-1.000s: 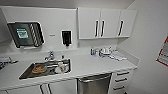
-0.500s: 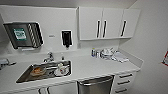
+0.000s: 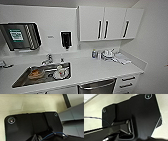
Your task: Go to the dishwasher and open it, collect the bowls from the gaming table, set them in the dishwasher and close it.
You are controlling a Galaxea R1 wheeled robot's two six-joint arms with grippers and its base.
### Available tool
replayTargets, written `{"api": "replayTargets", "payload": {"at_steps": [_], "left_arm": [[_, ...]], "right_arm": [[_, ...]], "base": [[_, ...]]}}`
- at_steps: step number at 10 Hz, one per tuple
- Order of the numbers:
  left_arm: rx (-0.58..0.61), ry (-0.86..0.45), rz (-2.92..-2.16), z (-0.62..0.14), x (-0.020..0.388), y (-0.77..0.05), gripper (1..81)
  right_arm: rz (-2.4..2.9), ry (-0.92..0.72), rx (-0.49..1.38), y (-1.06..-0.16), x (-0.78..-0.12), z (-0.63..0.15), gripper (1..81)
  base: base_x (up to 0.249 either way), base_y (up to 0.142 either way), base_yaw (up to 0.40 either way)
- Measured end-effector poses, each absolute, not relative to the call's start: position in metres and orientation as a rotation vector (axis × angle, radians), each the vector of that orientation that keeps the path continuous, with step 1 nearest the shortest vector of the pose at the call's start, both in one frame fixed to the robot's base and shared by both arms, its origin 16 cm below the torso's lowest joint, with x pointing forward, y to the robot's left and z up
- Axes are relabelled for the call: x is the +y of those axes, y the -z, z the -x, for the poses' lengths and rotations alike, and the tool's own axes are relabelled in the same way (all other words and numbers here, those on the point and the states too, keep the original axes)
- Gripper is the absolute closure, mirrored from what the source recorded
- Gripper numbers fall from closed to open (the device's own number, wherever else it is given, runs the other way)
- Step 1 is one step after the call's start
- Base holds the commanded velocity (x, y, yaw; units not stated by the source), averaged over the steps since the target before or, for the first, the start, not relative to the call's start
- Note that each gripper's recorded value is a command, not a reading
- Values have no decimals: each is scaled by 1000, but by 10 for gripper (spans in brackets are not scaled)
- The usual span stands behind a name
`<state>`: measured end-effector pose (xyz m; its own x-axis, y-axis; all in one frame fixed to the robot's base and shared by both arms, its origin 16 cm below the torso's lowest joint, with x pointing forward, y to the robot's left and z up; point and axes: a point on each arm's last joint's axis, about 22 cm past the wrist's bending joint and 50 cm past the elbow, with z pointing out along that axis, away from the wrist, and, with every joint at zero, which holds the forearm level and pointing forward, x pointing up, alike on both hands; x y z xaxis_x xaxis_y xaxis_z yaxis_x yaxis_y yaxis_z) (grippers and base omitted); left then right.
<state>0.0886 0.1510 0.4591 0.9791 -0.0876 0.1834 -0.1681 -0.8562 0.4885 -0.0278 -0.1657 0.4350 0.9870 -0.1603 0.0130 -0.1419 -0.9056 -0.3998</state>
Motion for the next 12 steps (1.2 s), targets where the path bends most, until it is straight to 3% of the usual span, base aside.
{"api": "replayTargets", "payload": {"at_steps": [4,12], "left_arm": [[-182,-214,-2609,-92,154,-458,10],[-185,-205,-2626,-88,157,-454,10]], "right_arm": [[2729,64,216,-434,-167,27,10],[2732,60,213,-433,-161,27,10]], "base": [[112,0,0],[0,0,0]]}}
